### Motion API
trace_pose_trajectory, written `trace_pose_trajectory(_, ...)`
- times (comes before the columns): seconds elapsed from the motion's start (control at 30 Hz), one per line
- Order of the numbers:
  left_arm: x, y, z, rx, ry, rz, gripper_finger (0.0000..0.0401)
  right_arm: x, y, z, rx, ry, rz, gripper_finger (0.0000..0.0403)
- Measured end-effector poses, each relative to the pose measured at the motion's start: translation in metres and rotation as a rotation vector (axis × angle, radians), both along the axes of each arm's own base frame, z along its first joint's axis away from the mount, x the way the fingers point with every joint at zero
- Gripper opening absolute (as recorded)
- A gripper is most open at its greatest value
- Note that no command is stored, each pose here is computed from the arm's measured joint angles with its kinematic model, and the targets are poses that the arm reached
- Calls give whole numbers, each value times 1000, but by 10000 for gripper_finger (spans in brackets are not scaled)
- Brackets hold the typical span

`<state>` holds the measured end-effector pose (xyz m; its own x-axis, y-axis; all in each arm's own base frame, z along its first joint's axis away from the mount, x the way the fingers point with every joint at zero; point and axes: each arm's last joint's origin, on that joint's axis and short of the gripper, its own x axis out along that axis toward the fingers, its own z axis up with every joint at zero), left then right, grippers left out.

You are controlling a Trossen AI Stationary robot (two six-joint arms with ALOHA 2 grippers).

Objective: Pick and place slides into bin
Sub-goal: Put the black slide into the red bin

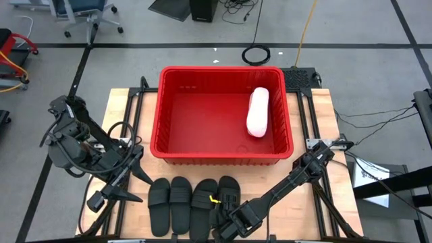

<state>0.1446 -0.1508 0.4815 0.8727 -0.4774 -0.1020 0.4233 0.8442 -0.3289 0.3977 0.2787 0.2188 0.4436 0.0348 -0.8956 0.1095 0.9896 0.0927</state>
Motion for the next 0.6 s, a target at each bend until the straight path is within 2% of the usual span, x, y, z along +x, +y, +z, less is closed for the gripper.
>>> trace_pose_trajectory(0.1, 0, 0, 0, 0, 0, 1, 225, 1, -6, -1, -5, 22, -19, 157)
trace_pose_trajectory(0.23, 0, 0, 0, 0, 0, 1, 225, 2, -9, -1, -30, 38, 41, 157)
trace_pose_trajectory(0.33, 0, 0, 0, 0, 0, 0, 225, 0, -11, 1, -99, 21, 20, 157)
trace_pose_trajectory(0.6, 0, 0, 0, 1, 0, 0, 225, -13, -23, -1, -280, 106, -23, 157)
